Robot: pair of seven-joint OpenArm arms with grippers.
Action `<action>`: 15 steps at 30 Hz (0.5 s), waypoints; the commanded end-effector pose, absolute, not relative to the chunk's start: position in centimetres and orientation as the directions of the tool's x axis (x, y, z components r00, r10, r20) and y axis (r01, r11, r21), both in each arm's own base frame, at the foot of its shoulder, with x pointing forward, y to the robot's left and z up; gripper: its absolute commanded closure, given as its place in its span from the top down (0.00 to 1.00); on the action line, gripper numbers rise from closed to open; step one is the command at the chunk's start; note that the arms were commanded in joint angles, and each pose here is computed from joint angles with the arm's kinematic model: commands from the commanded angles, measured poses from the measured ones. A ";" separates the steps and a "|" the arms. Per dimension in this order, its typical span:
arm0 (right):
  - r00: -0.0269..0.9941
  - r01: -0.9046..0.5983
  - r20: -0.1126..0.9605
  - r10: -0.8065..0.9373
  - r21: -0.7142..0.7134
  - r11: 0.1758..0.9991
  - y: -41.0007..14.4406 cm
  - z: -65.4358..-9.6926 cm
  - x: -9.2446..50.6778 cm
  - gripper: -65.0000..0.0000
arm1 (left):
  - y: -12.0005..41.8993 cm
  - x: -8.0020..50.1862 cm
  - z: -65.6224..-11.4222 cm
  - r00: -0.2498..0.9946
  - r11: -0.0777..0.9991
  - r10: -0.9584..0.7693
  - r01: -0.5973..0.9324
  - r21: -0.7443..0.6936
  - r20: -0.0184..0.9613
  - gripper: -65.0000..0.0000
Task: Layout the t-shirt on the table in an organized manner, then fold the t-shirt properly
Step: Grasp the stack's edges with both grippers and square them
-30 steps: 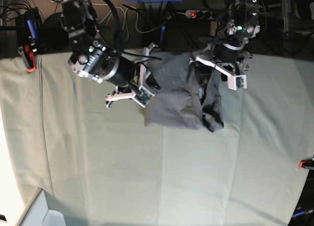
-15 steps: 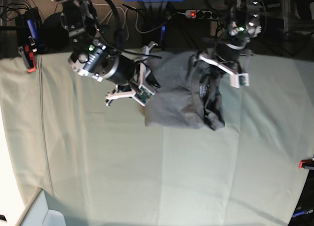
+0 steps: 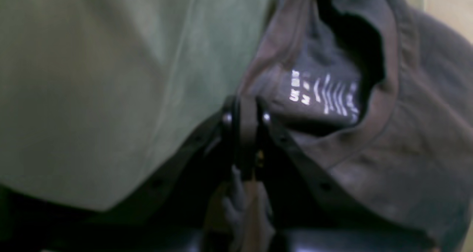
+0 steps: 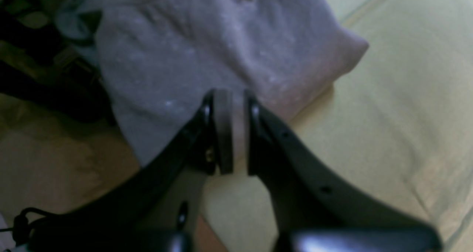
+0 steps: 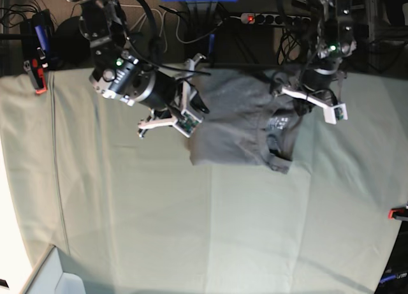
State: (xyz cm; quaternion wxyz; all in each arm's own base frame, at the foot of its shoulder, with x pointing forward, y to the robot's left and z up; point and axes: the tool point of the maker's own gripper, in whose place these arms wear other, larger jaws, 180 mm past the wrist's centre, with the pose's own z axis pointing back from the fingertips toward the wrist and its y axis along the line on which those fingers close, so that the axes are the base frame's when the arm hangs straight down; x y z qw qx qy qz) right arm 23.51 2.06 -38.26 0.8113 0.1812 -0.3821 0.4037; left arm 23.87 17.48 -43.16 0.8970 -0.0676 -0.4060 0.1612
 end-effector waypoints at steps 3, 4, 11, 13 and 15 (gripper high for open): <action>0.363 -0.798 0.794 0.489 -0.006 0.603 2.7 -37.4 23.4 0.06 | 17.5 23.6 -43.0 0.613 0.940 0.342 -0.234 -0.250 0.713 0.11; 0.364 -0.797 0.796 0.485 -0.003 0.604 2.8 -37.3 23.4 0.07 | 17.5 23.6 -42.9 0.611 0.939 0.343 -0.233 -0.252 0.714 0.17; 0.370 -0.784 0.833 0.411 0.043 0.619 5.6 -36.1 25.0 0.07 | 17.2 22.8 -41.4 0.594 0.942 0.335 -0.218 -0.254 0.732 0.59; 0.391 -0.781 0.832 0.393 0.074 0.620 6.5 -36.7 25.5 0.07 | 17.2 23.0 -40.7 0.577 0.935 0.355 -0.223 -0.275 0.736 0.66; 0.409 -0.782 0.824 0.393 0.094 0.617 6.9 -37.5 25.8 0.07 | 17.2 23.0 -40.6 0.570 0.924 0.383 -0.230 -0.306 0.727 0.70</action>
